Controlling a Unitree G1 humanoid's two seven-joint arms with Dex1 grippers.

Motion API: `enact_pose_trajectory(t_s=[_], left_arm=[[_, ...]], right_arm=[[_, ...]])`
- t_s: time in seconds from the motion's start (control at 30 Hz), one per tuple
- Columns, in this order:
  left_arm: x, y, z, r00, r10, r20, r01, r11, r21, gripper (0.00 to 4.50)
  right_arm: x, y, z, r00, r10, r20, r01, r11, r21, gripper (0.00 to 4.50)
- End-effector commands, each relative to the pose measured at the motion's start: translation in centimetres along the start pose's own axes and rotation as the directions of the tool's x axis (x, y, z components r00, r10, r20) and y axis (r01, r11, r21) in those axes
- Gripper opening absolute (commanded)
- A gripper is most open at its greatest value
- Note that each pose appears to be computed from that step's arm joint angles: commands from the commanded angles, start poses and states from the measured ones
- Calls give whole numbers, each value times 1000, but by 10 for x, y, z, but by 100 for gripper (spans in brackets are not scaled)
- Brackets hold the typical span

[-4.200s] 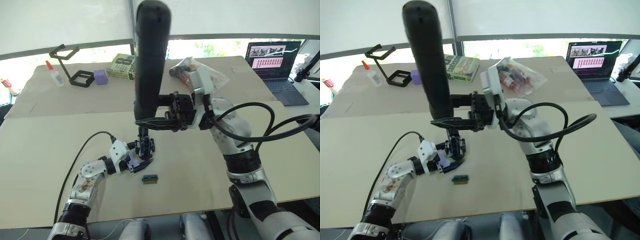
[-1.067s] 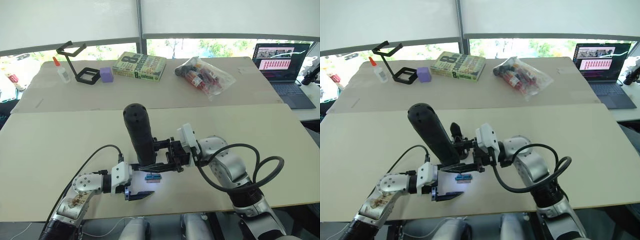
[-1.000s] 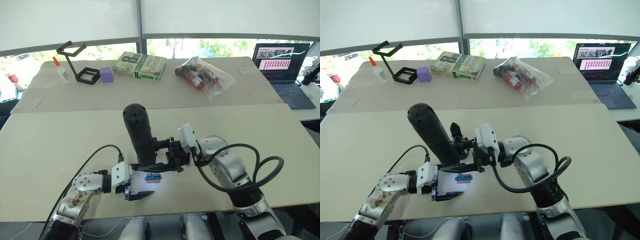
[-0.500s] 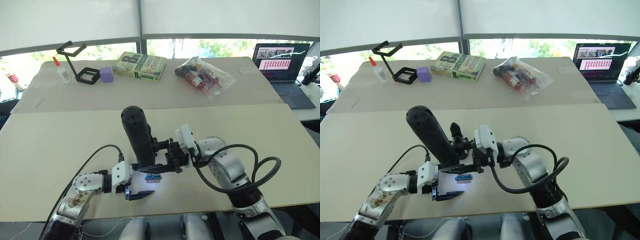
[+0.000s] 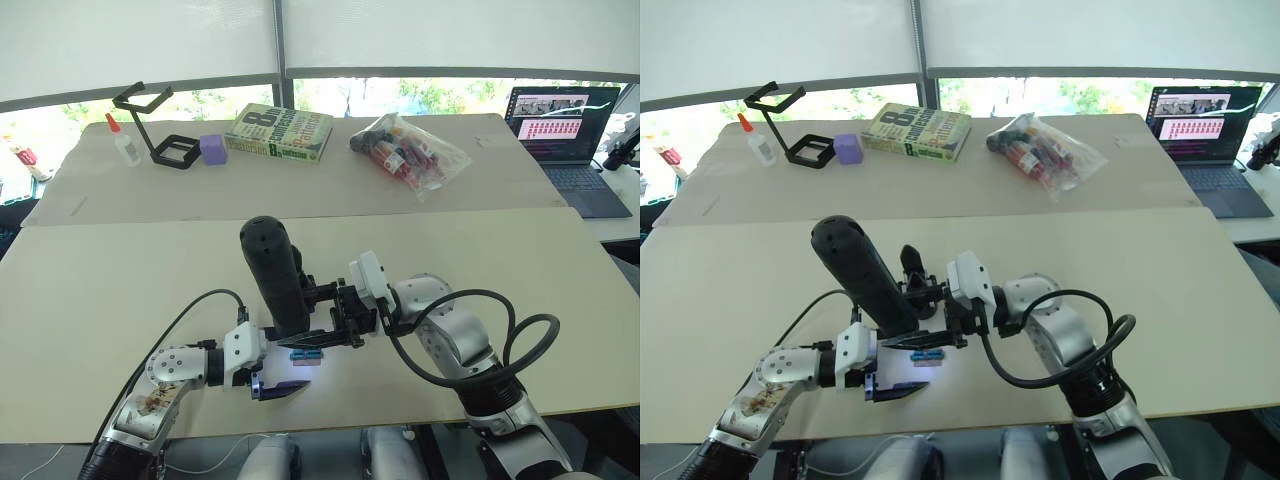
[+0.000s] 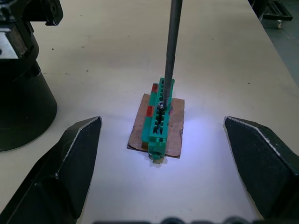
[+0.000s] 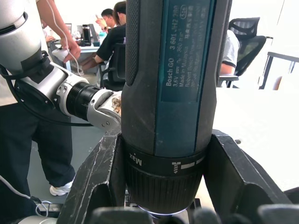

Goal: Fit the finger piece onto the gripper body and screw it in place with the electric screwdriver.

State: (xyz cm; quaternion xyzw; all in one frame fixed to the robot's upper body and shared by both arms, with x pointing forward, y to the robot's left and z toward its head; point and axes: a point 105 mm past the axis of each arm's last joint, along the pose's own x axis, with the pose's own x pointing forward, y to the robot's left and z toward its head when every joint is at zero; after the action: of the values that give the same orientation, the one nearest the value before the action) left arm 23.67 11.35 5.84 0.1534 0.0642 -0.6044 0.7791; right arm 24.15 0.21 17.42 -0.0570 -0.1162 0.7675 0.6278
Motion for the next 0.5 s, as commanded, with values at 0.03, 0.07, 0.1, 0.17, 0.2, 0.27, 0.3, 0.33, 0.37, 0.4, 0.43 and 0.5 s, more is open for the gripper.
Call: enact_pose_trajectory(t_s=[0.03,0.07,0.1,0.17,0.2,0.27,0.3,0.33,0.37,0.4,0.43,0.5], left_arm=[[6,-10,-5,1000,-29,-2,29,999,-34,443],[6,-10,-4,1000,-30,-1,30,999,-34,443],[6,-10,-4,1000,-30,-1,30,999,-34,443],[6,-10,-4,1000,-30,0,30,999,-35,443],[6,-10,-4,1000,-30,0,30,999,-35,443],[6,-10,-4,1000,-30,0,30,999,-35,443],[6,-10,-4,1000,-30,0,30,999,-36,443],[6,-11,-4,1000,-30,0,30,999,-37,443],[7,-11,-4,1000,-31,0,31,999,-37,443],[7,-11,-4,1000,-30,0,30,999,-37,443],[6,-11,-4,1000,-30,0,30,999,-38,443],[7,-11,-4,1000,-29,1,29,999,-39,443]], right_arm=[[2,2,12,999,9,38,-7,999,-52,195],[2,2,12,999,8,37,-6,999,-52,195],[2,1,12,999,7,37,-5,999,-52,195],[2,1,12,999,6,37,-4,999,-52,195],[2,1,12,999,5,37,-3,999,-52,195],[2,1,12,999,4,37,-3,999,-53,195],[2,1,12,999,3,37,-1,999,-53,195],[2,1,12,999,3,37,-1,999,-53,195],[2,1,12,999,3,37,-1,999,-53,195],[2,1,11,999,3,37,-1,999,-52,195],[2,1,11,999,3,37,-1,999,-52,195],[2,1,11,999,3,37,-1,999,-51,195]])
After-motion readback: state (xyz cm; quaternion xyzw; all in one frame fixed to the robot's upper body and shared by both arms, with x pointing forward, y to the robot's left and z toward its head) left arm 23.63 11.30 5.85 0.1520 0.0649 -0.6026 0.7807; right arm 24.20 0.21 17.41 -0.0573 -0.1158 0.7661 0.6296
